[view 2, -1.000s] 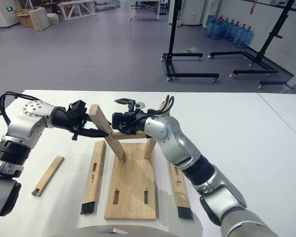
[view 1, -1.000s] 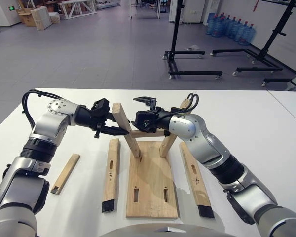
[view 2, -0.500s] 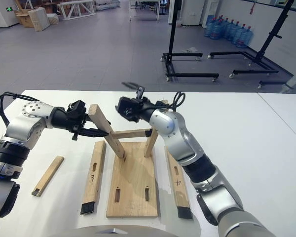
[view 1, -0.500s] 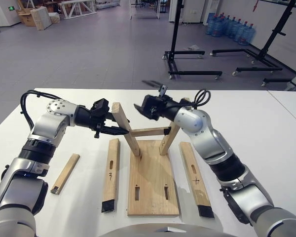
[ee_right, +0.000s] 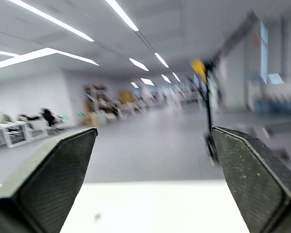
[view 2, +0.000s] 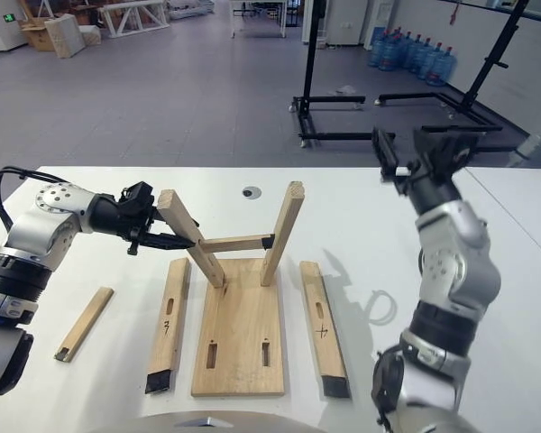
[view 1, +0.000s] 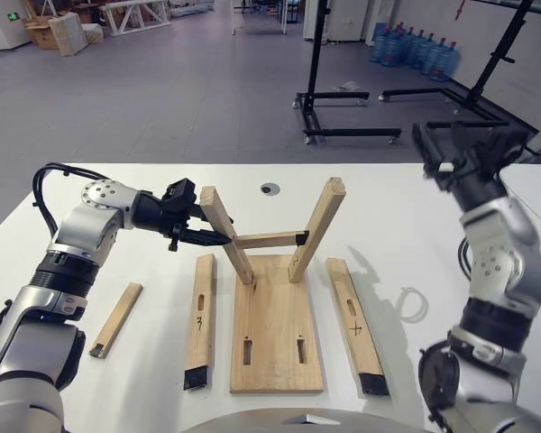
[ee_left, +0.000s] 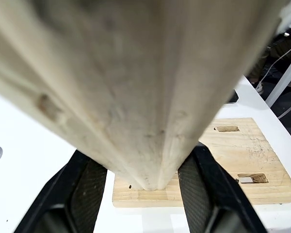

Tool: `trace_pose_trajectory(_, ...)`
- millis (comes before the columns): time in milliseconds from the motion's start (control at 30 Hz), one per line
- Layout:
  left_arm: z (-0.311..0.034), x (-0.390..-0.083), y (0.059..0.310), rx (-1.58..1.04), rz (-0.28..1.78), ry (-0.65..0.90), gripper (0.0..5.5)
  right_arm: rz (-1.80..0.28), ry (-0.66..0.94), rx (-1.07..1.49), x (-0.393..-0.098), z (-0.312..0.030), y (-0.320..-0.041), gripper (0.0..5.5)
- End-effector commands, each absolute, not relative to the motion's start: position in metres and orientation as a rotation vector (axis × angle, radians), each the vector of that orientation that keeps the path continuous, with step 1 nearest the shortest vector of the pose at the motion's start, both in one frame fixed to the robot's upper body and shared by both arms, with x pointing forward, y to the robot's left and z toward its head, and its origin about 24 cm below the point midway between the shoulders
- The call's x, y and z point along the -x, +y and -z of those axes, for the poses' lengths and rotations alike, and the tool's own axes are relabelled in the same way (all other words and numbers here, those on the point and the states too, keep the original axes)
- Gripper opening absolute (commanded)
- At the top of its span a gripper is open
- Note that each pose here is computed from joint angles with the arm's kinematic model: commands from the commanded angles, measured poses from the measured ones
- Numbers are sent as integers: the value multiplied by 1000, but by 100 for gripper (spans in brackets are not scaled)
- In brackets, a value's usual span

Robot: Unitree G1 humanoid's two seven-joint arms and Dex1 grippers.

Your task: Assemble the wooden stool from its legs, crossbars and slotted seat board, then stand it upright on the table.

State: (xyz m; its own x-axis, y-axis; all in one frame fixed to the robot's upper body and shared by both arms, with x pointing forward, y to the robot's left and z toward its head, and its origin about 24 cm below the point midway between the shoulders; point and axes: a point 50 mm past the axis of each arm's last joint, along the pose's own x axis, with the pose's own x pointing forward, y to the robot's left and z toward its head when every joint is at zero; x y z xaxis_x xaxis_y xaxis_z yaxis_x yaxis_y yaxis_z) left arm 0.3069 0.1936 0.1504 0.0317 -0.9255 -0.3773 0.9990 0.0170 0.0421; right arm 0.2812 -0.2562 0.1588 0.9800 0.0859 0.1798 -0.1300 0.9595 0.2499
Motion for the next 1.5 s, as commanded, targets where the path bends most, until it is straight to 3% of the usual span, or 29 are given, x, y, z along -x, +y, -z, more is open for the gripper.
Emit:
trace_pose_trajectory(33,-87,-288,231,-490,1374,716,201,-2,-46,-382,-265,-132,-210,434)
trace_pose_trajectory(100,-88,-288,229,-495,1384,718,201,-193,10,-446,-261,-132,-165,434)
trace_pose_trajectory(233,-90,-287,221,-516,1443,729,201,-820,167,-344,-233,-131,-68,434)
trace_pose_trajectory(300,-92,-289,215,-526,1473,725,201,-936,243,-277,-229,-124,-45,434)
trace_pose_trajectory(367,-94,-292,211,-534,1487,717,201,-919,272,-235,-235,-120,-37,434)
trace_pose_trajectory(500,-95,-293,208,-536,1491,708,201,-788,295,-150,-245,-108,-50,434)
trace_pose_trajectory(600,-94,-292,211,-534,1479,708,201,-585,282,-112,-255,-97,-92,434)
trace_pose_trajectory(800,-90,-290,214,-530,1466,716,201,-252,88,-336,-270,-115,-174,434)
trace_pose_trajectory(867,-88,-289,216,-526,1460,719,201,-286,59,-408,-271,-118,-194,434)
trace_pose_trajectory(1000,-84,-288,217,-527,1455,728,201,-564,52,-434,-270,-128,-216,434)
trace_pose_trajectory(1100,-85,-289,216,-529,1466,719,201,-725,31,-482,-289,-143,-217,434)
trace_pose_trajectory(1233,-87,-292,211,-543,1496,707,201,-935,21,-505,-312,-158,-188,434)
trace_pose_trajectory(1367,-92,-299,202,-569,1536,679,201,-1110,70,-470,-319,-159,-164,434)
trace_pose_trajectory(1500,-96,-305,195,-593,1557,663,201,-1192,104,-456,-317,-157,-159,434)
